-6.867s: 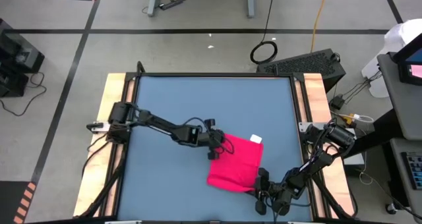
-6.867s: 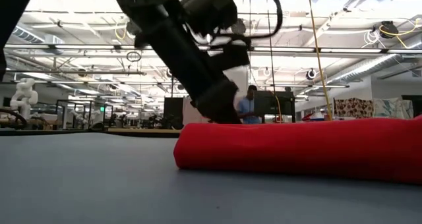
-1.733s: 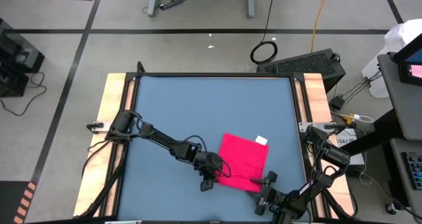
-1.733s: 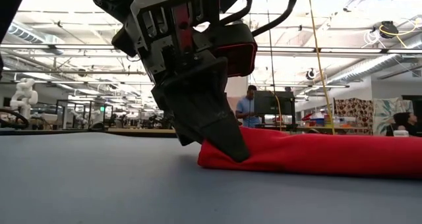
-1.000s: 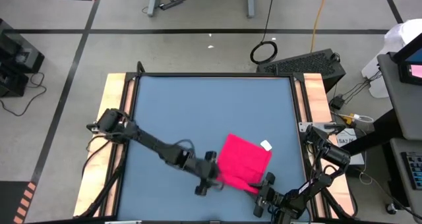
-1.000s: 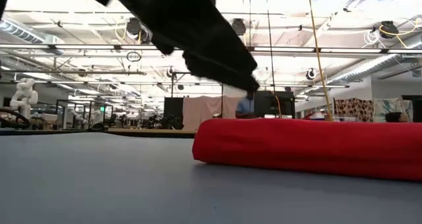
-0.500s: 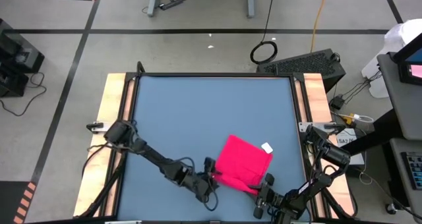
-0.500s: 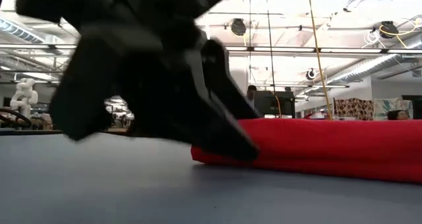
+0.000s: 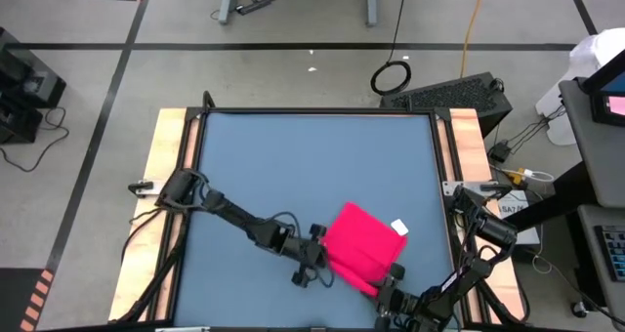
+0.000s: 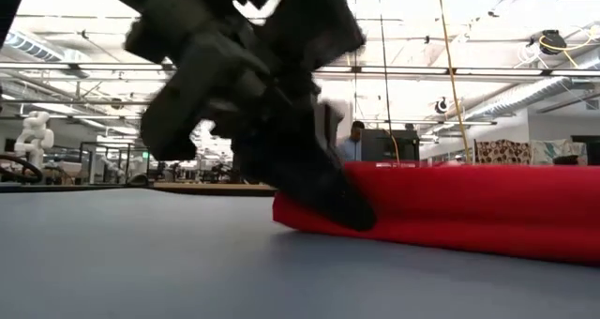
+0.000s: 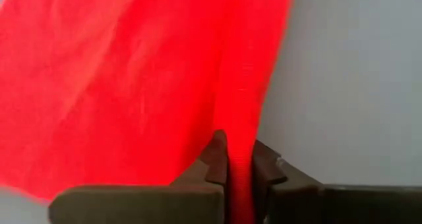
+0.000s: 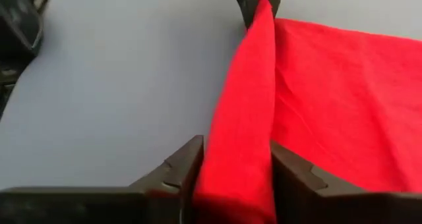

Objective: Roll towel
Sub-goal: Roll the red towel

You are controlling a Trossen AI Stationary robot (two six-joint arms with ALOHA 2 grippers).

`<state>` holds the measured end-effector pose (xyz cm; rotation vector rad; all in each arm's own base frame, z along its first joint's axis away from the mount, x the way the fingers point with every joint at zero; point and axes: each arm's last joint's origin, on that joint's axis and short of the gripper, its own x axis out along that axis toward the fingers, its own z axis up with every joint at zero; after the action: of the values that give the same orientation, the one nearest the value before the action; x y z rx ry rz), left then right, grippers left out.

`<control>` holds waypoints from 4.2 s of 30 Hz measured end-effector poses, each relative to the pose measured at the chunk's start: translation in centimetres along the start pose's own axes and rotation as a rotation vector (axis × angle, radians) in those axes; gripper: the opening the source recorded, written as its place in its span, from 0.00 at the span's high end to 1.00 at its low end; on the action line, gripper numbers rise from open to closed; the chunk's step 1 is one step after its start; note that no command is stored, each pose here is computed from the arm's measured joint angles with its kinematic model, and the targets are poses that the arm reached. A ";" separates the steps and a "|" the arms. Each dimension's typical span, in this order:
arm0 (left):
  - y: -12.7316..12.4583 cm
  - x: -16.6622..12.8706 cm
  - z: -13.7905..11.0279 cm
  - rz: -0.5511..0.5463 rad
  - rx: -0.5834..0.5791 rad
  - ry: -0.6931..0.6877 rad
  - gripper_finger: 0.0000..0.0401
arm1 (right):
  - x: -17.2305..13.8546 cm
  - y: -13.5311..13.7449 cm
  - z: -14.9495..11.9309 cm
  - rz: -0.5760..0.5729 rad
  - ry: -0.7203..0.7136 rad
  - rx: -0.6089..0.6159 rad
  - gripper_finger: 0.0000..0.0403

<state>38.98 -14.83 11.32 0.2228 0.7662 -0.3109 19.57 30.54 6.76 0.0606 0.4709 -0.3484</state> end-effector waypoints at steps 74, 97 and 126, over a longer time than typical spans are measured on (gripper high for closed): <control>1.4 0.1 -1.0 -0.232 -0.747 0.141 0.94 | 2.5 -3.8 -0.2 -0.011 -0.071 -0.115 0.41; 2.1 -4.2 1.5 -0.184 -0.482 0.055 0.48 | 2.5 -4.3 -1.3 -0.026 -0.063 0.103 0.75; -4.9 -0.2 -1.0 0.297 0.017 0.023 0.51 | 2.1 -3.8 -1.2 0.000 -0.097 0.235 0.80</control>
<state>36.52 -19.03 10.34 0.3522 0.7421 -0.0340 19.50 26.44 4.76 0.2704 0.3326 -0.4036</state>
